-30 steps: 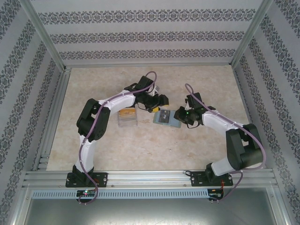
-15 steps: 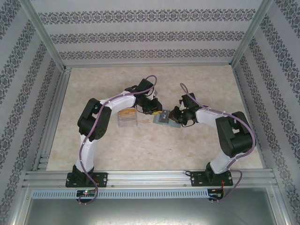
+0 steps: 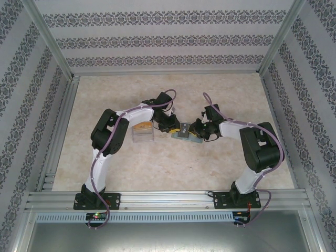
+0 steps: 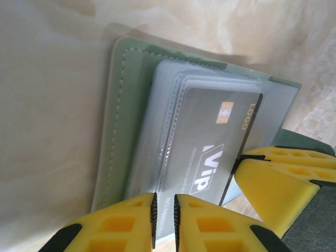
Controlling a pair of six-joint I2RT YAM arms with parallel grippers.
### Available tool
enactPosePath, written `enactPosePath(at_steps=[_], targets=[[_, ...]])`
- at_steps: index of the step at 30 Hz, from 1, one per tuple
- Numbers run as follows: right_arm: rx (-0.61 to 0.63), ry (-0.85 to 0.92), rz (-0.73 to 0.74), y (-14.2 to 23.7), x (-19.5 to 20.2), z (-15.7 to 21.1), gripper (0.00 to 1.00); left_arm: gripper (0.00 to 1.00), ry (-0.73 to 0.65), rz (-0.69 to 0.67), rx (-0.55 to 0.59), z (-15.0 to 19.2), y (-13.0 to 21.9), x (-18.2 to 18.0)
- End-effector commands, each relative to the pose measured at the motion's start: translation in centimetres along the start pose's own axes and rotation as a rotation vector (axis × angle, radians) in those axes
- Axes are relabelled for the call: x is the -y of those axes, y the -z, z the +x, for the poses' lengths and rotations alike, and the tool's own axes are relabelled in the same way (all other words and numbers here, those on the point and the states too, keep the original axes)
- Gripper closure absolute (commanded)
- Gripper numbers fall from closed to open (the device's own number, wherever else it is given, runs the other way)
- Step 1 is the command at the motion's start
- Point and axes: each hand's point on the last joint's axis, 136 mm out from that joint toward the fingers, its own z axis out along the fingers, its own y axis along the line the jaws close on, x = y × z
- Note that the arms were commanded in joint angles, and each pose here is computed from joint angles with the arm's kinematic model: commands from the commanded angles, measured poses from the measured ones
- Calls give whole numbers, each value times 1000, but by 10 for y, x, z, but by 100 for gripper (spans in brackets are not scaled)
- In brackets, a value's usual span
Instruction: Take the credit cards out of the card holder
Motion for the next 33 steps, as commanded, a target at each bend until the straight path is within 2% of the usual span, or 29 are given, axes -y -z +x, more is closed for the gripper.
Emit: enactPosePath(at_steps=[1, 15, 19, 23, 25, 33], targets=[[-14, -11, -34, -4, -4, -2, 82, 81, -9, -33, -21, 4, -8, -4], [-48, -15, -78, -10, -8, 3, 83, 82, -7, -47, -32, 7, -11, -6], [-49, -17, -79, -10, -6, 4, 89, 82, -5, -52, -34, 8, -11, -7], [-46, -21, -79, -7, -3, 4, 100, 85, 4, -76, -34, 8, -10, -11], [-40, -23, -80, -5, -1, 3, 100, 88, 10, -90, -34, 8, -9, -13], [-17, -35, -78, 8, 11, 0, 100, 91, 28, -142, -39, 10, -9, -24]])
